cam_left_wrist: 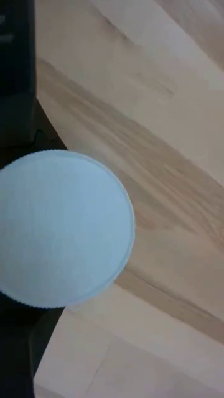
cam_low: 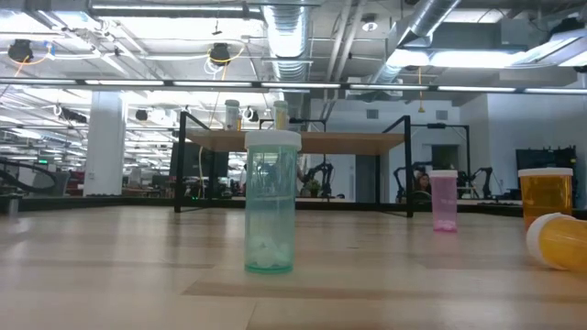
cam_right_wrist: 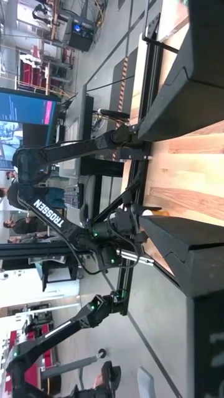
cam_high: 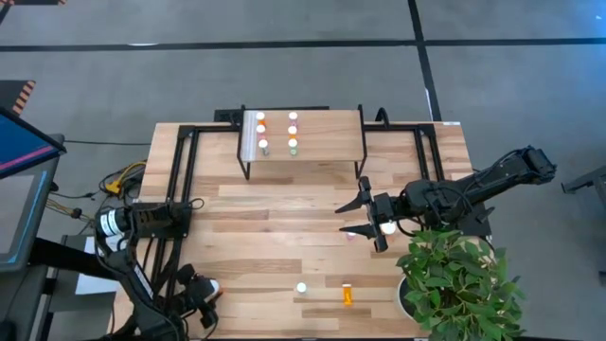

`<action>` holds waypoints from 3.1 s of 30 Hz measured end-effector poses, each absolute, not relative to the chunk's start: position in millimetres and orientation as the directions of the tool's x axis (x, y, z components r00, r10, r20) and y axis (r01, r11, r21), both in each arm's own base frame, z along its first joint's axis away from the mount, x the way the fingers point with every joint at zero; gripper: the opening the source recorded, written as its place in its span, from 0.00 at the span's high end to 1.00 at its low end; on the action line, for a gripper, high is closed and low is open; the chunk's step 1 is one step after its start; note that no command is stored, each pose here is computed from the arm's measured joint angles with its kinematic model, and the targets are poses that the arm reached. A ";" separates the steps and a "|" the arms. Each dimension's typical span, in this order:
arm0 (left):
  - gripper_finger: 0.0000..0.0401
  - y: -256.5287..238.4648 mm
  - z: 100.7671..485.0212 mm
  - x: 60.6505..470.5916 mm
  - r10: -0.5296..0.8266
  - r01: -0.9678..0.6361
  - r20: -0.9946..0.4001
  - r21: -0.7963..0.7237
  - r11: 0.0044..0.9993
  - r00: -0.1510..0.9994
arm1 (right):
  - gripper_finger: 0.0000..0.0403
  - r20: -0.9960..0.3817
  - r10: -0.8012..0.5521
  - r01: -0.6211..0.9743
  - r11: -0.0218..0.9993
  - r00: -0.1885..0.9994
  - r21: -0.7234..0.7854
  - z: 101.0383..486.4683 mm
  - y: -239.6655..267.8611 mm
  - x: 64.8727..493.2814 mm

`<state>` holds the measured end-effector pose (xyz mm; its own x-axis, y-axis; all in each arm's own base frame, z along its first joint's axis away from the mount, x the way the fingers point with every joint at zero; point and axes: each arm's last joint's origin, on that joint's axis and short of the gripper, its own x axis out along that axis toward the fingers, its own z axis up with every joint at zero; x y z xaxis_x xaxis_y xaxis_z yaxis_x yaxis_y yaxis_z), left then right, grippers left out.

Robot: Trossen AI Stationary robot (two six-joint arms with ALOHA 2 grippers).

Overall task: Pick and place medicine bottles onto shelf by color
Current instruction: Put the bottom large orange pill bottle on the shelf

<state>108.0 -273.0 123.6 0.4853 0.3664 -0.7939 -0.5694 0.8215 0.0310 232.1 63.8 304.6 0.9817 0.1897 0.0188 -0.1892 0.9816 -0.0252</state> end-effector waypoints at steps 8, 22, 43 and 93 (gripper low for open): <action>0.62 -272.6 123.8 108.8 0.370 -0.566 -0.780 0.024 0.824 0.505 | 0.43 0.020 0.190 -0.189 0.982 0.982 -0.025 304.6 63.8 232.1; 0.59 -233.0 189.8 149.5 0.351 -0.611 -0.747 -0.093 0.786 0.565 | 0.43 0.069 0.223 -0.223 0.975 0.972 -0.007 307.4 70.5 233.7; 0.59 -140.9 281.0 257.4 0.194 -0.275 -0.531 -0.078 0.958 0.825 | 0.32 -0.113 0.225 -0.225 0.974 0.968 0.020 283.2 95.2 311.3; 0.59 -146.7 251.6 299.4 0.167 -0.213 -0.498 -0.037 0.976 0.851 | 0.26 -0.213 0.209 -0.186 0.975 0.954 0.120 252.4 99.7 372.0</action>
